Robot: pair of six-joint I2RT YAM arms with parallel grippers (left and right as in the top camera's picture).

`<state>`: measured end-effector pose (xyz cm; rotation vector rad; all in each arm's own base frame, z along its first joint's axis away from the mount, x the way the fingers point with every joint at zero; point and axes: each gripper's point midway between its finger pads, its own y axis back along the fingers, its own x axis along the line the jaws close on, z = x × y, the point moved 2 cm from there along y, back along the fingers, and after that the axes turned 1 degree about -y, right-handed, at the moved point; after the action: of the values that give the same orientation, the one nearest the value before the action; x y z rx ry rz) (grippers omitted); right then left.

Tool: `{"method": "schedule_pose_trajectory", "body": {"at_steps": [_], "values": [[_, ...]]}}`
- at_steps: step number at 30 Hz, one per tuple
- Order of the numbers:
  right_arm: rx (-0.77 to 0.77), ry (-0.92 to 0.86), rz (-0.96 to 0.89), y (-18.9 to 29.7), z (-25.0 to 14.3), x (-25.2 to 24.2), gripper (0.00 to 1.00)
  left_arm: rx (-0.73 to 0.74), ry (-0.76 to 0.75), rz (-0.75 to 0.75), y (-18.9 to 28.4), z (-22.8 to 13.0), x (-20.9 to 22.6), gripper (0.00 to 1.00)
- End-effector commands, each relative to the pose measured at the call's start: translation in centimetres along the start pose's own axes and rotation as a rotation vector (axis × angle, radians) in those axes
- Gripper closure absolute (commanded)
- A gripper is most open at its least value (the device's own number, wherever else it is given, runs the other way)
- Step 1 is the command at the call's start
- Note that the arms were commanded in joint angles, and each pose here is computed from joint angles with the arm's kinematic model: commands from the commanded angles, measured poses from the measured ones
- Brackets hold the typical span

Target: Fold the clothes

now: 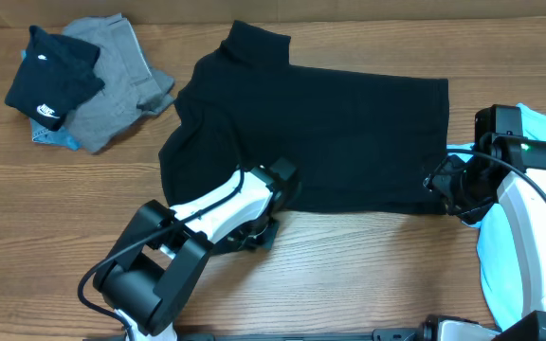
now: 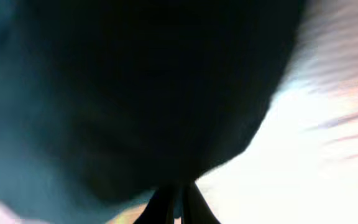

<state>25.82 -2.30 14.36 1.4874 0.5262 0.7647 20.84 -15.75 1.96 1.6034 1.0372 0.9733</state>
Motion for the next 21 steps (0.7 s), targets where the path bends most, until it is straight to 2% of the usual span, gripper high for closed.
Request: {"method": "schedule_pose_trajectory", "body": {"at_steps": [1, 4, 9, 16, 21], "values": [[-0.033, 0.000, -0.034, 0.1, 0.6, -0.6, 0.37, 0.011, 0.110, 0.108, 1.7, -0.6, 3.1, 0.96], [-0.045, -0.011, -0.049, 0.1, 0.8, -0.9, 0.34, -0.022, 0.169, 0.127, 4.3, -1.2, 5.3, 0.96], [-0.022, -0.042, -0.068, -0.7, 1.1, -1.7, 0.34, -0.122, 0.269, 0.053, 7.9, -2.0, 8.0, 0.96], [0.114, -0.079, -0.105, -5.2, -0.9, -3.3, 0.39, -0.180, 0.302, 0.023, 9.8, -3.1, 9.4, 0.96], [0.129, 0.026, 0.102, -6.6, -0.8, -0.2, 0.39, -0.179, 0.301, 0.020, 9.8, -3.1, 9.3, 0.96]]}}
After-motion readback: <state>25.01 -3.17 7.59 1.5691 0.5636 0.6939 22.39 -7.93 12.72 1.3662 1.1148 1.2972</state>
